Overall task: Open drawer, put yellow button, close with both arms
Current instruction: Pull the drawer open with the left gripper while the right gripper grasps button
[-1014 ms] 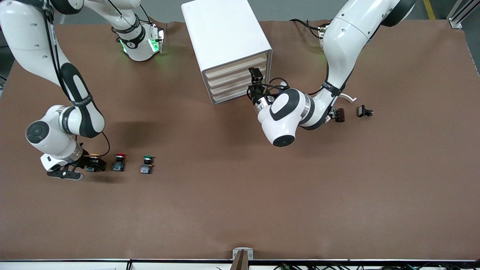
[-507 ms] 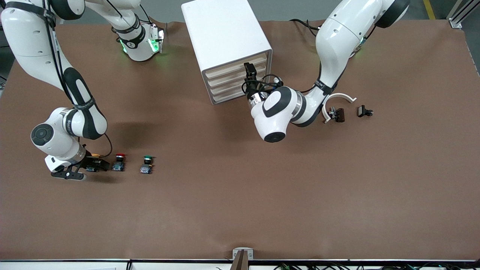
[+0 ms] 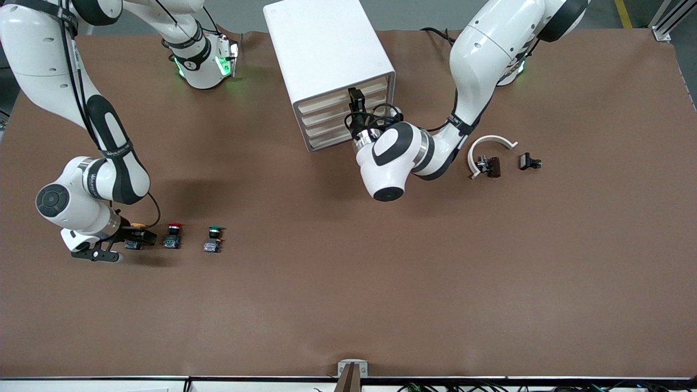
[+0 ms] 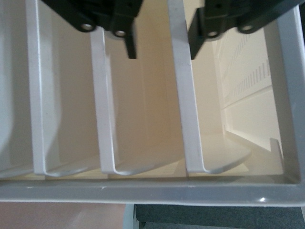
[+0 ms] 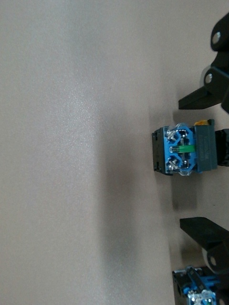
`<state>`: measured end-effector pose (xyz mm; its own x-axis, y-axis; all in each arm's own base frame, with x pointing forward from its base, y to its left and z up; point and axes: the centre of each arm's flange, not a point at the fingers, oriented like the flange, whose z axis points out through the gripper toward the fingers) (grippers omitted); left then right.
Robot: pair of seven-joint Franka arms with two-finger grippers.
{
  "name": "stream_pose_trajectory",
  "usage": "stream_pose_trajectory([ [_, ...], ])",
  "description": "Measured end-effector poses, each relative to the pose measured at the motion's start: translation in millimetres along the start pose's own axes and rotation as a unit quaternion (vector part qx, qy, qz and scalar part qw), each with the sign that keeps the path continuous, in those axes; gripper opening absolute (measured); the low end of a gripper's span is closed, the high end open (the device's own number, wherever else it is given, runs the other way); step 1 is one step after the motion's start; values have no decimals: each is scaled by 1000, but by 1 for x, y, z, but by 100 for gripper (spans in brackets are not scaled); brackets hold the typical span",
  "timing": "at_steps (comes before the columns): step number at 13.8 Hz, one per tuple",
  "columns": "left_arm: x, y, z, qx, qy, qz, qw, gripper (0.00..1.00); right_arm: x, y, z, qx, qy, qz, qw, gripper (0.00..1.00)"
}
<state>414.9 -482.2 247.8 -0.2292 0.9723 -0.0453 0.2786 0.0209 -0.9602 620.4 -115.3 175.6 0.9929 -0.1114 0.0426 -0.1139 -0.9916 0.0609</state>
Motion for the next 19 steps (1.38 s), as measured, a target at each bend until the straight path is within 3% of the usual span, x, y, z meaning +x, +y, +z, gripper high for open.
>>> stream_pose_trajectory([
  [1, -1, -1, 1, 4, 0, 0, 1000, 31, 0, 0, 0, 0, 0, 0, 1000, 100],
  [3, -1, -2, 1, 6, 0, 0, 1000, 27, 0, 3, 0, 0, 0, 0, 1000, 100],
  [5, -1, -6, 1, 15, 1, -5, 1000, 14, -1, 6, 0, -1, -1, -1, 1000, 95],
  [6, -1, -6, 1, 16, 1, -6, 1000, 14, -1, 6, 0, -1, -1, -2, 1000, 95],
  [8, -1, -6, 1, 18, 2, -11, 1000, 11, -1, 6, 0, -1, -1, -2, 1000, 78],
  [11, 0, -5, 0, 19, 1, -13, 1000, 11, 0, 6, 0, 0, 0, -2, 1000, 43],
  [19, 25, 14, -58, 16, -42, -21, 999, 11, 11, -9, -33, 9, 10, -12, 1000, 42],
])
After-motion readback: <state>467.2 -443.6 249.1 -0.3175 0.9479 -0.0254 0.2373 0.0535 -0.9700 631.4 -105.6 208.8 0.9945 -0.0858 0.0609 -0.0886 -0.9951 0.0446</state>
